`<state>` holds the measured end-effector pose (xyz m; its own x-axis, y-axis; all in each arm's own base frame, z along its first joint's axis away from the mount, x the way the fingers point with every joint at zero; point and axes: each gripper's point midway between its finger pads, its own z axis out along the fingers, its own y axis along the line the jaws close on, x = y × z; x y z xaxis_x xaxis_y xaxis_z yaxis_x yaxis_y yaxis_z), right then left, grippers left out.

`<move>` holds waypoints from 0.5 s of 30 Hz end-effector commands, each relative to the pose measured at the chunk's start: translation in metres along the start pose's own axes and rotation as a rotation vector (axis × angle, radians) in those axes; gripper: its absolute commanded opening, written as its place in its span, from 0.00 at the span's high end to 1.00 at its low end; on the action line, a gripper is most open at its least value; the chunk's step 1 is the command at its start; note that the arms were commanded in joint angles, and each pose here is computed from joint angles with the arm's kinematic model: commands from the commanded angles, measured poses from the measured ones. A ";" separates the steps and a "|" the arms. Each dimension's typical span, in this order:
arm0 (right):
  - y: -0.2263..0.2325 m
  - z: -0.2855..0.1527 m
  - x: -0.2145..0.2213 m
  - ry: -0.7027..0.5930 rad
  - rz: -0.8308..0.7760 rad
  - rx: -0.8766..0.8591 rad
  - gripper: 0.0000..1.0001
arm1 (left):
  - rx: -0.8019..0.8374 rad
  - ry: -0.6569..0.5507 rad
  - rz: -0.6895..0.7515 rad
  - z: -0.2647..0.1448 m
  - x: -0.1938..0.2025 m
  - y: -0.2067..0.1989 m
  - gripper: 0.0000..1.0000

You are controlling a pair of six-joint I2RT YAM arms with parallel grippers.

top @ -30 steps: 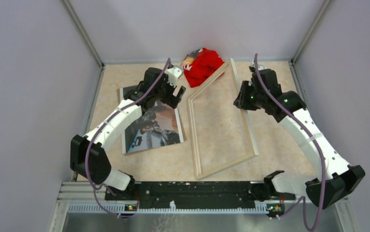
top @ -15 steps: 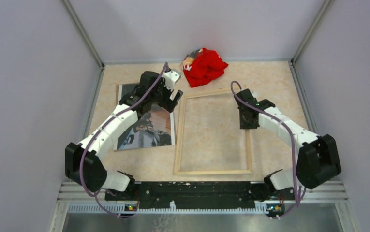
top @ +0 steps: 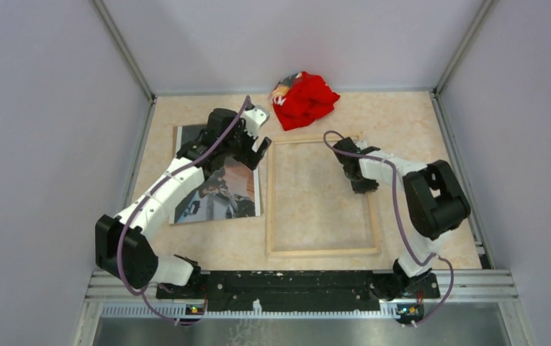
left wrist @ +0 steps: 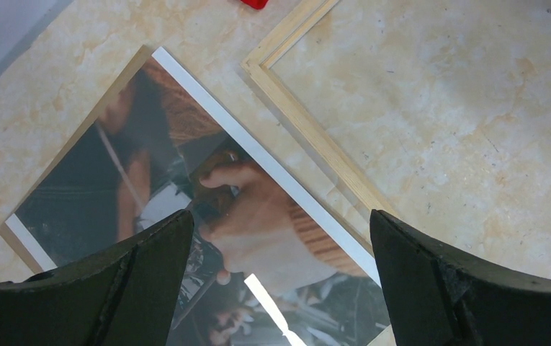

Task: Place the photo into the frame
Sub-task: Turn over the photo frame at the center of the board.

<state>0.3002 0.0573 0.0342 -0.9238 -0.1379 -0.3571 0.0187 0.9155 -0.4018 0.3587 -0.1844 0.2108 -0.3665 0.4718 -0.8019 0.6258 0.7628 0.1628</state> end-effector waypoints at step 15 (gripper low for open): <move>-0.048 0.037 -0.005 0.036 -0.180 0.402 0.58 | 0.009 -0.038 0.008 -0.021 0.000 0.004 0.02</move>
<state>0.3273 0.0107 0.0314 -0.9208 -0.2740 -0.2775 0.0199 0.6777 -0.7351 0.3522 -0.1765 0.2198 -0.3449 0.4643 -0.8158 0.6214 0.7643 0.1723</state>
